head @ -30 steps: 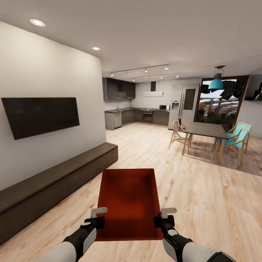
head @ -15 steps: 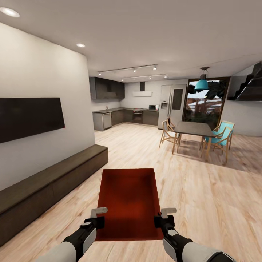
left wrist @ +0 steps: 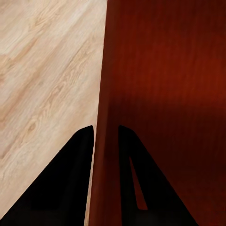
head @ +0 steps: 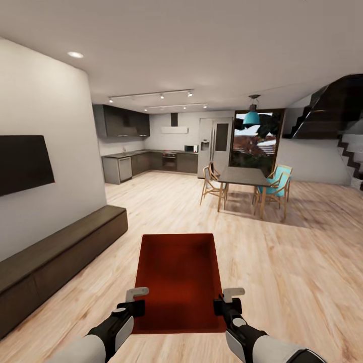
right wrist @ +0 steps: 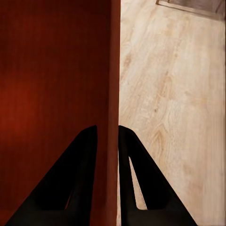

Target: Move the two storage containers from the living room to the garage. In the garage, place one container on the floor and stack the other container on top of it (either order is fine).

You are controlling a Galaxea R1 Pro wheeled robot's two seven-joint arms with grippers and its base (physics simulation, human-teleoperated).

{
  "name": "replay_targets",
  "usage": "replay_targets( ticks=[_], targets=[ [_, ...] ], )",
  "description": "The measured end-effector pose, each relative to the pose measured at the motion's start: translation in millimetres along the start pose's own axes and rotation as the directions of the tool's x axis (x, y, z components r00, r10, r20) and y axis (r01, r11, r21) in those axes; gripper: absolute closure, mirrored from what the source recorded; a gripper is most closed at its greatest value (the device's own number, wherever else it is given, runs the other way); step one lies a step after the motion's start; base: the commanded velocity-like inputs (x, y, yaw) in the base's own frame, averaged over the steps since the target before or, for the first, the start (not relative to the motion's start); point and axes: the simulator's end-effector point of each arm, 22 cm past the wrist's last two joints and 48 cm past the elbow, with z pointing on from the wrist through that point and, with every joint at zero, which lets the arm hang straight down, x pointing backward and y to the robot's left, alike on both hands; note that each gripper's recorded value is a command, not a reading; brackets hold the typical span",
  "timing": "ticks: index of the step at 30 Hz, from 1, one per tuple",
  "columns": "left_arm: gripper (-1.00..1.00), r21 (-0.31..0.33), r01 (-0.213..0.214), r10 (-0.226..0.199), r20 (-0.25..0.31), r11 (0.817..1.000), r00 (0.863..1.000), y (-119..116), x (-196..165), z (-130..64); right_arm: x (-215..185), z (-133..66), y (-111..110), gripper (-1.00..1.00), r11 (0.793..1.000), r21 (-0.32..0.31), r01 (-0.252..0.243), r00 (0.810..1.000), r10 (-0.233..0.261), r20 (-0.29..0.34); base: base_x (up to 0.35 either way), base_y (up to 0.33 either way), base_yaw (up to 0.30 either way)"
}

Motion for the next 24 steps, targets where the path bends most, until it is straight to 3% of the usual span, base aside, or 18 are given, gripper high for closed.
replay_targets(
  ticks=[13,24],
  targets=[
    [1.00,0.000,-0.001,0.001,0.000,1.000,1.000,-0.1,0.0,-0.1,0.1,-0.1,-0.1,1.00,1.000,0.000,-0.001,1.000,0.001,0.000,0.198,0.000,-0.283],
    [1.00,0.000,-0.001,0.001,0.000,1.000,1.000,-0.1,0.0,-0.2,0.0,-0.2,-0.1,1.00,1.000,0.000,0.000,1.000,0.000,0.001,0.283,0.000,-0.283]
  ],
)
